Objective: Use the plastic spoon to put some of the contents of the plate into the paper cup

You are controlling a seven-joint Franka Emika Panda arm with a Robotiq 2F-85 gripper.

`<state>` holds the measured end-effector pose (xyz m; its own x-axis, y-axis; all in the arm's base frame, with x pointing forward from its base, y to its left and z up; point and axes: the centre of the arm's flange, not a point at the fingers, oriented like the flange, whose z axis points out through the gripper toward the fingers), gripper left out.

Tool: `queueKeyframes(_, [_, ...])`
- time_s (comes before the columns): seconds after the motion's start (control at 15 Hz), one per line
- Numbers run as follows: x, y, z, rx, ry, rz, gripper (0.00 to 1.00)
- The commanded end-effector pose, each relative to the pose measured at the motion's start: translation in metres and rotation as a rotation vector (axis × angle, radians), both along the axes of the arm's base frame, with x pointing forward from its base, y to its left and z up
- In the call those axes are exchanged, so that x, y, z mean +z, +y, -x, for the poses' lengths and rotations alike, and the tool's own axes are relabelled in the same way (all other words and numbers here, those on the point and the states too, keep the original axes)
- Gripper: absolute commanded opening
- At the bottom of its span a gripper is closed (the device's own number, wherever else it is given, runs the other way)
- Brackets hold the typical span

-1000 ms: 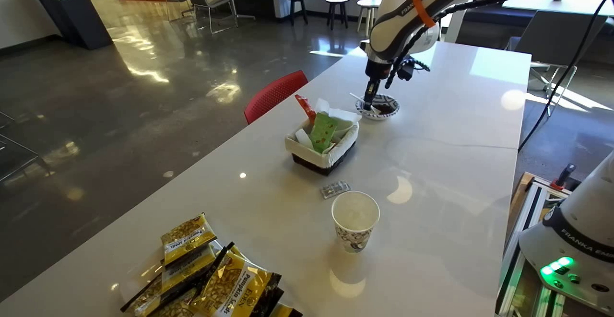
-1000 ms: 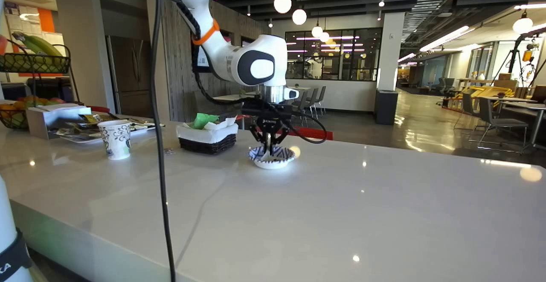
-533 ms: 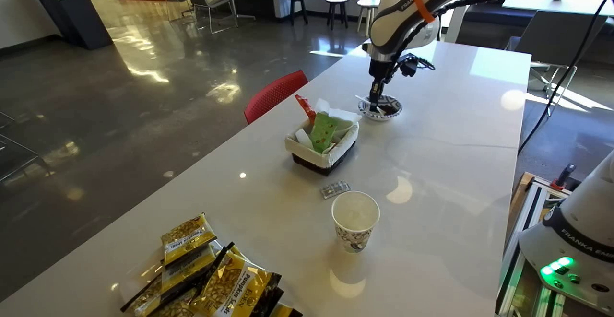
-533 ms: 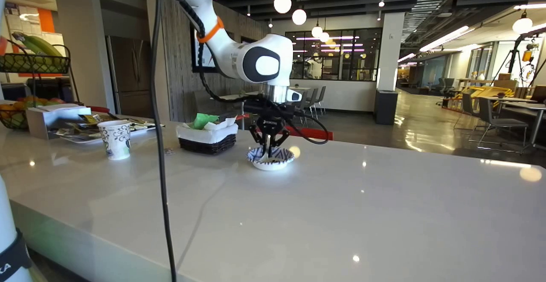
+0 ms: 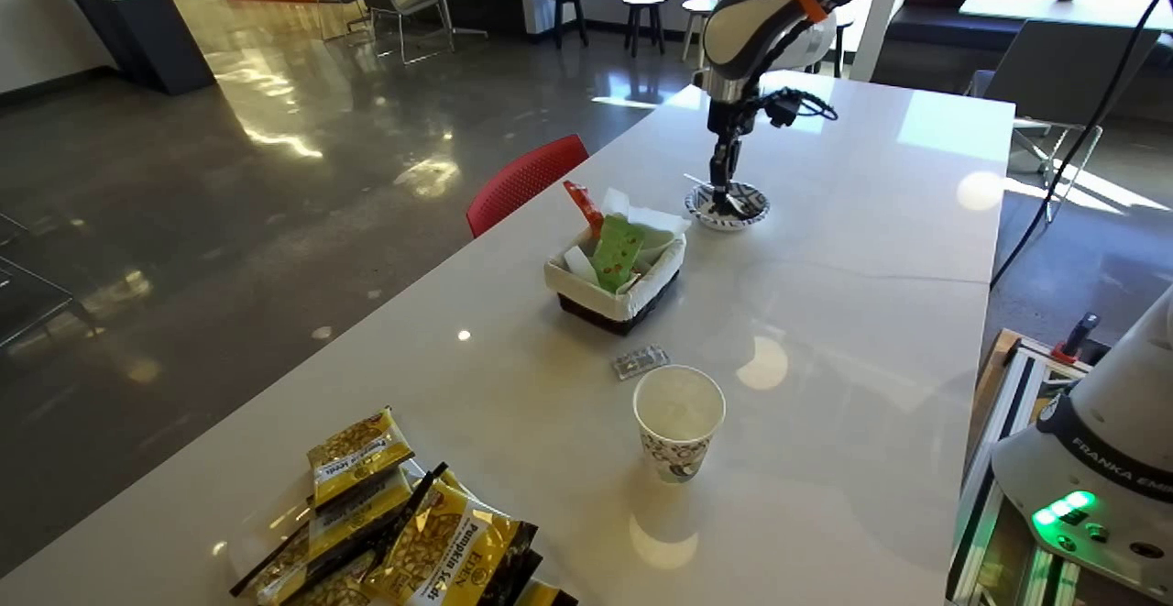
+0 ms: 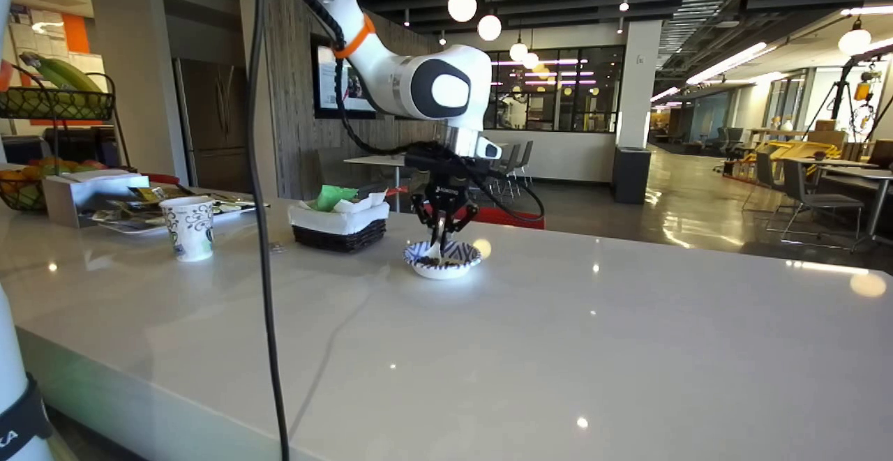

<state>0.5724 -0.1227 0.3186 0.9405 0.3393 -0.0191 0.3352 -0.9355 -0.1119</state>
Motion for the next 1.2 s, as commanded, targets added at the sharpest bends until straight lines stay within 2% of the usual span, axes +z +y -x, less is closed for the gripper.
queueKeyframes(0.0, [0.015,-0.001,-0.007,-0.033,0.074,0.018,0.04])
queueKeyframes(0.67, [0.033,-0.005,-0.009,-0.131,0.238,-0.003,0.04])
queueKeyframes(0.93, [0.045,0.013,-0.008,-0.209,0.296,0.040,0.04])
queueKeyframes(1.13, [0.060,0.028,-0.010,-0.285,0.296,0.090,0.04])
